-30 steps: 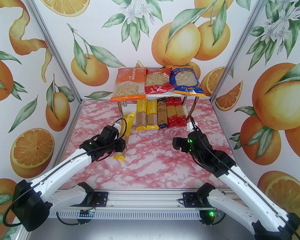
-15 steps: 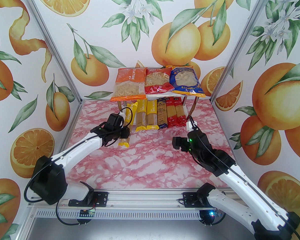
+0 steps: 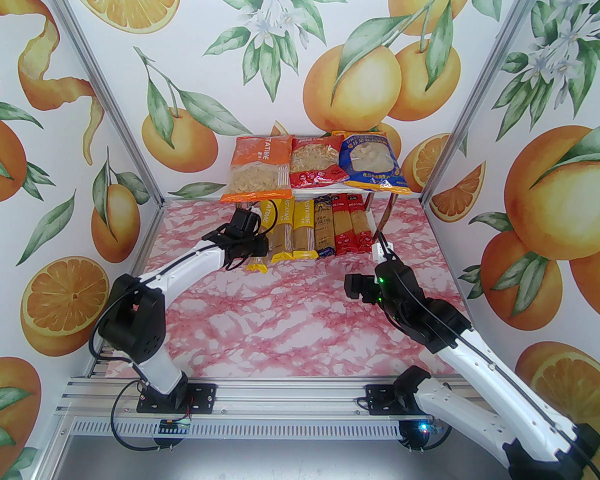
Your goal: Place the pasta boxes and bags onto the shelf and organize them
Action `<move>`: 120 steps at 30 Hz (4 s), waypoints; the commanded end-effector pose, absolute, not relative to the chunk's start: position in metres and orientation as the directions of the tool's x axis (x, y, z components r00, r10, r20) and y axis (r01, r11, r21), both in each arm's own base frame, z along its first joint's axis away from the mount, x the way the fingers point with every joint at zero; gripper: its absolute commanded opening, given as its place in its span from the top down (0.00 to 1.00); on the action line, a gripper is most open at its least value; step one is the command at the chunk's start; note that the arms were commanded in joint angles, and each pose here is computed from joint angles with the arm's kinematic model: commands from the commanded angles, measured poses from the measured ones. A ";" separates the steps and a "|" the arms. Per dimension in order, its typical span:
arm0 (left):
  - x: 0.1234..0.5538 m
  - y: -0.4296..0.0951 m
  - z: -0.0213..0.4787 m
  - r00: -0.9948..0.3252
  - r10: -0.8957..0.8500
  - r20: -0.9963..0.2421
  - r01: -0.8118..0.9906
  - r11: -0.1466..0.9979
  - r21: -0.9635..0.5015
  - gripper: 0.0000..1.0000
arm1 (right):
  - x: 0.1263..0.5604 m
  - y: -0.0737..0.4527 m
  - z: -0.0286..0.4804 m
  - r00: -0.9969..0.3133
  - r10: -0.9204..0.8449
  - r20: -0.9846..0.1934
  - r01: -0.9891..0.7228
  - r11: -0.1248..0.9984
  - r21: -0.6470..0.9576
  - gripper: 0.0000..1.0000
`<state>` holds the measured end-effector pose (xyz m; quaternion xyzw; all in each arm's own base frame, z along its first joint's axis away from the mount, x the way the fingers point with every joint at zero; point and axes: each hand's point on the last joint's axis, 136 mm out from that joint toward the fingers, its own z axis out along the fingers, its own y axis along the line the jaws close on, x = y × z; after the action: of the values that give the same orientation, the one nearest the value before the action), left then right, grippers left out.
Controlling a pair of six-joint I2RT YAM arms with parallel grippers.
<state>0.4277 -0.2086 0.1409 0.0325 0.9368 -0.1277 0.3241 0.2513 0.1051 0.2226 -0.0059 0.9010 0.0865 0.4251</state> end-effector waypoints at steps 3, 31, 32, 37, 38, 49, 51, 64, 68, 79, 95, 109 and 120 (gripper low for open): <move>0.471 -0.210 0.192 -0.654 -0.076 -0.752 0.133 0.968 -0.213 1.00 | 0.252 0.103 0.230 -0.625 0.054 -0.779 -0.092 0.986 0.142 0.08; 0.495 -0.207 0.142 -0.737 -0.070 -0.672 0.037 0.989 -0.144 1.00 | 0.249 0.097 0.225 -0.634 0.052 -0.772 -0.077 0.988 0.130 0.07; 0.495 -0.206 0.140 -0.740 -0.072 -0.668 0.033 0.989 -0.143 1.00 | 0.249 0.096 0.226 -0.631 0.052 -0.774 -0.077 0.988 0.130 0.07; 0.495 -0.206 0.130 -0.755 -0.081 -0.651 0.022 0.989 -0.149 0.84 | 0.247 0.093 0.225 -0.629 0.049 -0.776 -0.070 0.990 0.120 0.06; 0.495 -0.205 0.128 -0.757 -0.084 -0.648 0.020 0.988 -0.152 0.82 | 0.247 0.092 0.225 -0.629 0.050 -0.776 -0.067 0.991 0.119 0.06; 0.496 -0.207 0.119 -0.773 -0.117 -0.623 0.008 0.981 -0.194 0.68 | 0.245 0.089 0.226 -0.624 0.048 -0.780 -0.064 0.992 0.112 0.06; 0.496 -0.208 0.118 -0.774 -0.120 -0.622 0.007 0.980 -0.198 0.61 | 0.245 0.089 0.226 -0.623 0.049 -0.781 -0.065 0.991 0.114 0.05; 0.493 -0.205 0.127 -0.758 -0.103 -0.645 0.025 0.982 -0.186 0.00 | 0.244 0.088 0.224 -0.625 0.058 -0.778 -0.062 0.990 0.124 0.06; 0.491 -0.201 0.142 -0.719 -0.087 -0.690 0.029 0.987 -0.155 0.00 | 0.244 0.088 0.224 -0.627 0.061 -0.777 -0.060 0.990 0.127 0.06; 0.479 -0.201 0.199 -0.607 0.066 -0.792 0.069 0.997 0.029 0.00 | 0.248 0.092 0.224 -0.631 0.071 -0.773 -0.061 0.988 0.141 0.06; 0.441 -0.272 0.175 -0.656 0.113 -0.746 0.312 0.941 -0.131 0.00 | 0.248 0.096 0.224 -0.635 0.084 -0.768 -0.071 0.983 0.166 0.18; 0.429 -0.268 0.148 -0.699 0.129 -0.704 0.312 0.940 -0.138 0.00 | 0.245 0.093 0.226 -0.628 0.092 -0.772 -0.061 0.984 0.166 0.22; 0.435 -0.246 0.125 -0.731 0.142 -0.667 0.278 0.955 -0.101 0.00 | 0.243 0.089 0.224 -0.629 0.089 -0.772 -0.051 0.986 0.156 0.21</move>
<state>0.4337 -0.2554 0.1263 0.1148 0.9240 -0.1042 0.3496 0.2449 0.0940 0.2276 0.0035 0.8973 0.0890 0.4323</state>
